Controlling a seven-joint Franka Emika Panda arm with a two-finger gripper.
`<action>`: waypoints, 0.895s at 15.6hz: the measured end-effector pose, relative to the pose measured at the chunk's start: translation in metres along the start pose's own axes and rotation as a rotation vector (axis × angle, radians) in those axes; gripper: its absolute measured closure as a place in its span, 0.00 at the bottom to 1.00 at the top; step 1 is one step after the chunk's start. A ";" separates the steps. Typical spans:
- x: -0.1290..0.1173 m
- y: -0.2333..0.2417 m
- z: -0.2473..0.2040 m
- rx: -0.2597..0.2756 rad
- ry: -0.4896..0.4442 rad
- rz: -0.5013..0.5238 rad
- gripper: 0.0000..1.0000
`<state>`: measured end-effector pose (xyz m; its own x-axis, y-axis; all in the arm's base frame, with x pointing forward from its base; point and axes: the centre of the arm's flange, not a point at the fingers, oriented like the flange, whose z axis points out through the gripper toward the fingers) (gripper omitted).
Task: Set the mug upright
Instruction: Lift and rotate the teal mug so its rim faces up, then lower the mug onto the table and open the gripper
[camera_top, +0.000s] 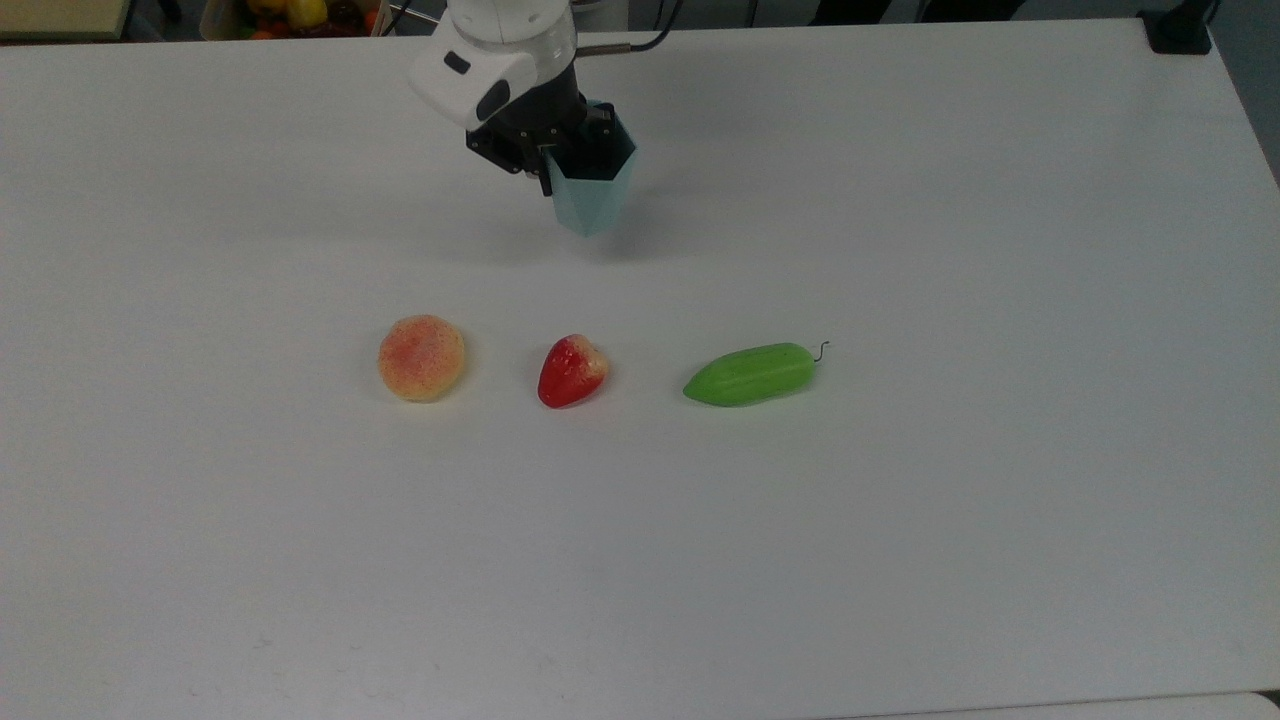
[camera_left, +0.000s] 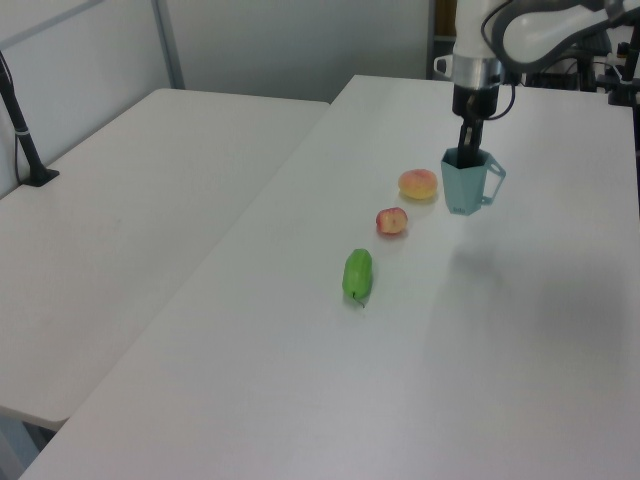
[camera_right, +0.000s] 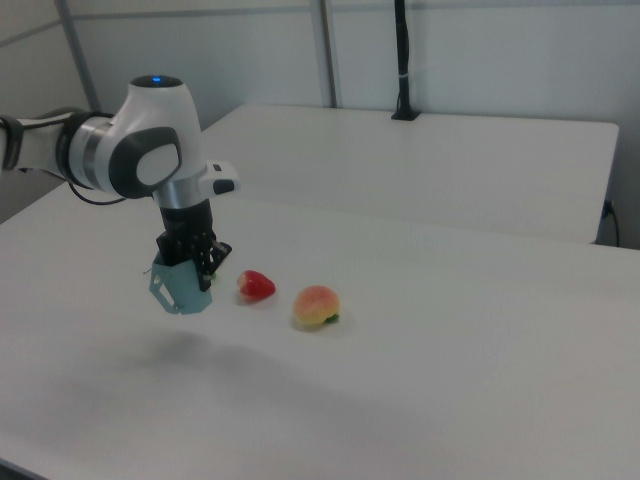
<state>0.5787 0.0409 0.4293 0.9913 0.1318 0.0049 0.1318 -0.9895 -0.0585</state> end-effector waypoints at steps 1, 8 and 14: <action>0.003 0.002 0.011 -0.004 -0.005 -0.008 0.91; 0.010 0.012 0.067 -0.017 -0.043 -0.111 0.91; 0.009 0.012 0.076 -0.017 -0.053 -0.140 0.74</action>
<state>0.5894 0.0344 0.3526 0.9617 0.2711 -0.0412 0.2693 -0.9621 -0.0437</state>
